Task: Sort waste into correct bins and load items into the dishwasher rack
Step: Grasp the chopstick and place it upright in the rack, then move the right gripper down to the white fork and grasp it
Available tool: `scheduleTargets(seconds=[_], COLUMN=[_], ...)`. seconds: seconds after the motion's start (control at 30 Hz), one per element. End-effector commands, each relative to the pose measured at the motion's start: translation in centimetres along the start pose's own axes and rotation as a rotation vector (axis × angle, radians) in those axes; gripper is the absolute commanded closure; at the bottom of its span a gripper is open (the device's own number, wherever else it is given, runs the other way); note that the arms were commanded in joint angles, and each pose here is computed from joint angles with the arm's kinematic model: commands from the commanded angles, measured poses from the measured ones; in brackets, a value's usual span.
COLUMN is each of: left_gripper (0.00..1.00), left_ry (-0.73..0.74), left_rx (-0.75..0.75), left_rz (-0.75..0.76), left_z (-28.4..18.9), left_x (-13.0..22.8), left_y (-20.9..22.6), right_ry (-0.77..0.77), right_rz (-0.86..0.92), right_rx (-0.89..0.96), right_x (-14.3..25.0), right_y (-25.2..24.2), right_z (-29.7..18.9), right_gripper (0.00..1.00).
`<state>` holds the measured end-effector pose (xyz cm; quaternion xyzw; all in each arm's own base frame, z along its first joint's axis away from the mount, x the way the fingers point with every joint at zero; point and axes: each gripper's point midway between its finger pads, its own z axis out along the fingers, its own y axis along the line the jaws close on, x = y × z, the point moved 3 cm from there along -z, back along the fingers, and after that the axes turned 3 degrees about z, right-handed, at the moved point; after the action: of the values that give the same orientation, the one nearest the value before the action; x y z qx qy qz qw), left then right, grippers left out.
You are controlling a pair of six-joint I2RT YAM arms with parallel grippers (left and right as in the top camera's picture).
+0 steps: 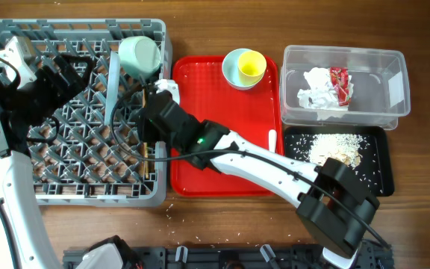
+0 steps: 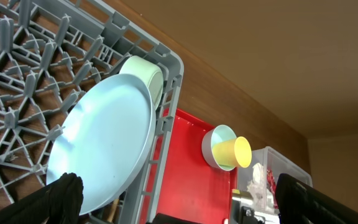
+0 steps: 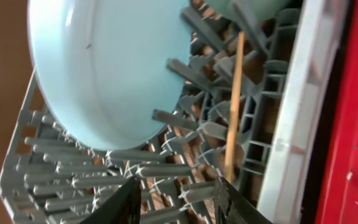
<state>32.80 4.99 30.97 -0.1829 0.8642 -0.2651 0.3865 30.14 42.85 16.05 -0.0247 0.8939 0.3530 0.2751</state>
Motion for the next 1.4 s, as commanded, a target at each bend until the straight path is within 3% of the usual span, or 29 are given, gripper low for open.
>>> scheduleTargets(seconds=[0.0, 0.13, 0.23, 0.37, 0.43, 0.53, 0.97, 1.2, 1.3, 1.37], left_gripper=[0.00, 0.00, 0.00, 0.00, 0.00, 0.00, 0.00, 0.00, 0.00, 0.00], left_ry=[-0.001, -0.001, -0.001, -0.001, -0.001, -0.001, -0.001, -0.001, -0.001, -0.001], left_rx=[0.004, 0.004, 0.004, 0.004, 0.004, 0.004, 0.004, 0.004, 0.004, 0.004], left_rz=[-0.012, -0.012, -0.012, -0.012, -0.012, -0.012, -0.012, -0.012, -0.012, -0.012], left_z=[0.0, 0.0, 0.0, 0.0, 0.0, 0.0, 0.0, 0.0, 0.0, 0.0], left_x=[-0.1, -0.1, -0.1, -0.1, -0.1, -0.1, -0.1, -0.1, -0.1, -0.1], left_y=[0.1, 0.1, 0.1, 0.1, 0.1, 0.1, 0.1, 0.1, 0.1, 0.1], right_ry=[0.076, 0.109, 0.185, 0.382, 0.445, 0.421, 0.381, 0.426, 0.470, 0.458], right_rz=[-0.043, -0.046, -0.052, -0.017, -0.007, 0.127, 0.197, 0.255, 0.206, 0.196], right_rx=[-0.026, 0.046, 0.243, 0.766, 0.835, 0.977, 0.955, 0.832, 0.687, 0.649], right_x=[0.3, -3.1, -4.0, -0.6, 1.3, 4.4, 8.2, 8.9, 8.9, 8.5], right_y=[-0.5, -3.2, -8.5, -18.7, -20.7, -24.8, -28.9, -27.5, -25.9, -25.5], right_z=[0.3, -4.7, -9.7, -15.9, -16.5, -16.9, -14.9, -13.6, -12.1, -11.5], right_gripper=[0.61, 0.61, 0.61, 0.57, 0.56, 0.56, 0.57, 0.75, 0.88, 0.90])
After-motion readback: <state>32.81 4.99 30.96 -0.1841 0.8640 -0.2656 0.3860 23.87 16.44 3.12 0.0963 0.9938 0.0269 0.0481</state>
